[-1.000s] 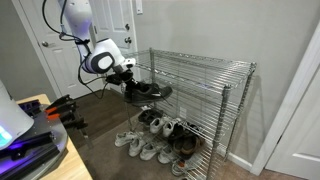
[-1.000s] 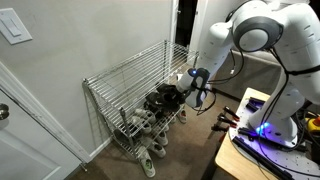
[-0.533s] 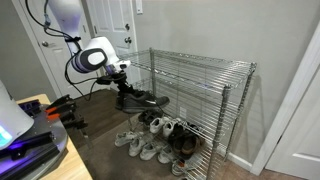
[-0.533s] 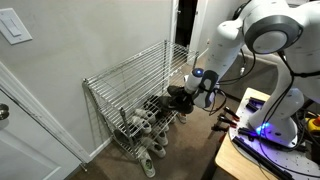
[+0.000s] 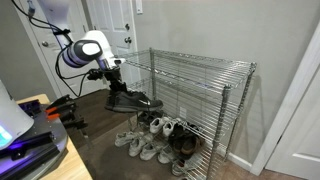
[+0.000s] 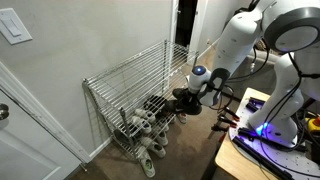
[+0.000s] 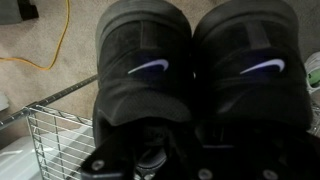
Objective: Move the black shoes to the rack above them
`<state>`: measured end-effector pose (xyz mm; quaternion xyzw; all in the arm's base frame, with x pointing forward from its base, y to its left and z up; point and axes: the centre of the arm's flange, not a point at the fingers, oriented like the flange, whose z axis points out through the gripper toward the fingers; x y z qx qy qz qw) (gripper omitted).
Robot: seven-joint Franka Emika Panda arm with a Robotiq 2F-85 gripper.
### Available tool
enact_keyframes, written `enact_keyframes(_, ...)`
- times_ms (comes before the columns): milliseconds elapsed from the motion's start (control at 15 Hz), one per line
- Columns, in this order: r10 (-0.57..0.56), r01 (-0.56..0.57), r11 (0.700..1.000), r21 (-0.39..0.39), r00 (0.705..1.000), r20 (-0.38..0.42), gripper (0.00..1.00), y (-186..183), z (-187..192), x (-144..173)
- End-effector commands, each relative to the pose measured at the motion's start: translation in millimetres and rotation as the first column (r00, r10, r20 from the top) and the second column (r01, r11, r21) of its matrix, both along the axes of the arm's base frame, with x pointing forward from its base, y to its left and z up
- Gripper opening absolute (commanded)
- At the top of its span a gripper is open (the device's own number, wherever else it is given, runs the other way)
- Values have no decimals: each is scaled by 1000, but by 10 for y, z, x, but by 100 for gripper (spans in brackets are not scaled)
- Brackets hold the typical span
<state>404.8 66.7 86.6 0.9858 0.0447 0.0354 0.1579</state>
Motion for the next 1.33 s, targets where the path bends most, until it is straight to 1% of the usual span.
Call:
enact_keyframes(0, -6, 6, 999, 38, 1000, 23, 7, 90, 540, -311)
enact_keyframes(200, 10, -12, 999, 34, 998, 66, 7, 200, 763, -503)
enact_keyframes(467, 31, -34, 999, 25, 990, 141, 7, 313, 966, -659)
enact_keyframes(533, 35, -40, 999, 26, 985, 168, 7, 355, 1013, -652)
enact_keyframes(733, 42, -59, 997, 51, 958, 284, 7, 494, 1192, -558)
enact_keyframes(933, 33, -59, 996, 62, 936, 352, 7, 530, 1353, -528)
enact_keyframes(1000, 19, -45, 997, 66, 937, 349, 7, 538, 1357, -507)
enact_keyframes(1067, 8, -33, 997, 74, 949, 315, 7, 535, 1327, -492)
enact_keyframes(1267, 5, -14, 999, 34, 971, 240, 7, 522, 1199, -491)
